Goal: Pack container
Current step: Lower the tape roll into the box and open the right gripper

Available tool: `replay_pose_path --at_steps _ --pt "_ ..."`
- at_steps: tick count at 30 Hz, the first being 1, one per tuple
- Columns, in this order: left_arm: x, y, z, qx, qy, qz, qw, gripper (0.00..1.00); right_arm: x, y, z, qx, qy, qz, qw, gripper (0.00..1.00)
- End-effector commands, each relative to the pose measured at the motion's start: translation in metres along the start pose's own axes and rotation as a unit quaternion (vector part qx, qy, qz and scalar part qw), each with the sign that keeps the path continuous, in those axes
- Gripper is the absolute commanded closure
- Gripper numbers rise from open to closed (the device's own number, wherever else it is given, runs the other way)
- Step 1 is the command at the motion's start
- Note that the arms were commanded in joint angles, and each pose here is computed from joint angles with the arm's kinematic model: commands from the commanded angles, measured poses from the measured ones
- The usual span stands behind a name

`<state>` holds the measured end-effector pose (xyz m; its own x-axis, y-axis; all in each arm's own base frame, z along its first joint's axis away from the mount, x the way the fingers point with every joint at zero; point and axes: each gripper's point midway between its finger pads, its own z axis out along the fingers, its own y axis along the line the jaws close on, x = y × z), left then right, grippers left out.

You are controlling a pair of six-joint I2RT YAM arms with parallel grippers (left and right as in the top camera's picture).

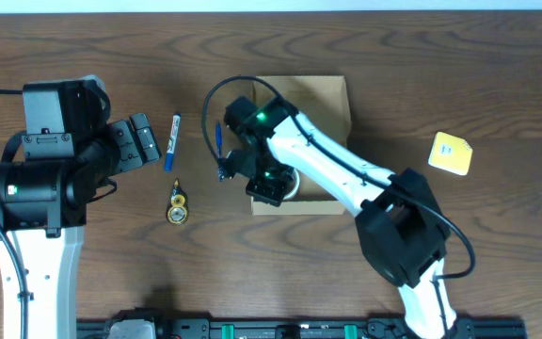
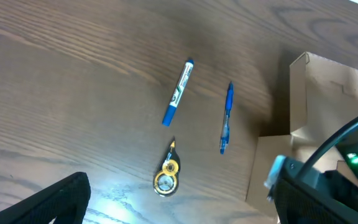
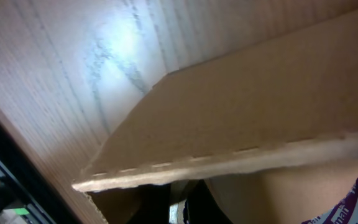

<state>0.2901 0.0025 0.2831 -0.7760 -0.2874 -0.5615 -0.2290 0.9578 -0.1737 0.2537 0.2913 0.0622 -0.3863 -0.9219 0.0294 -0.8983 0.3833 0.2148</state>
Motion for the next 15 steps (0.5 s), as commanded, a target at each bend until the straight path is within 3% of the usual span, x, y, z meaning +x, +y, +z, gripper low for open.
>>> replay_pose_path --at_steps 1,7,9,10,15 --pt "-0.0038 -0.0008 -0.0025 0.003 -0.005 0.002 1.0 0.05 -0.0029 0.0087 0.002 -0.005 0.0 -0.016 1.0 0.99" --pt "-0.0033 -0.0007 -0.0026 0.003 -0.004 0.002 1.0 0.05 -0.0037 0.0128 0.0028 -0.005 0.001 -0.017 1.0 0.99" --pt "-0.0031 -0.0007 -0.0025 0.003 -0.004 0.002 1.0 0.04 -0.0034 0.0138 0.003 -0.005 0.003 -0.016 1.0 0.65" --pt "-0.0032 -0.0007 -0.0026 0.003 -0.004 0.002 1.0 0.05 -0.0033 0.0147 0.0031 -0.006 0.004 -0.017 1.0 0.53" --pt "-0.0031 -0.0006 -0.0025 0.003 -0.004 0.002 1.0 0.04 -0.0009 0.0089 0.0029 0.012 0.011 -0.013 1.0 0.51"
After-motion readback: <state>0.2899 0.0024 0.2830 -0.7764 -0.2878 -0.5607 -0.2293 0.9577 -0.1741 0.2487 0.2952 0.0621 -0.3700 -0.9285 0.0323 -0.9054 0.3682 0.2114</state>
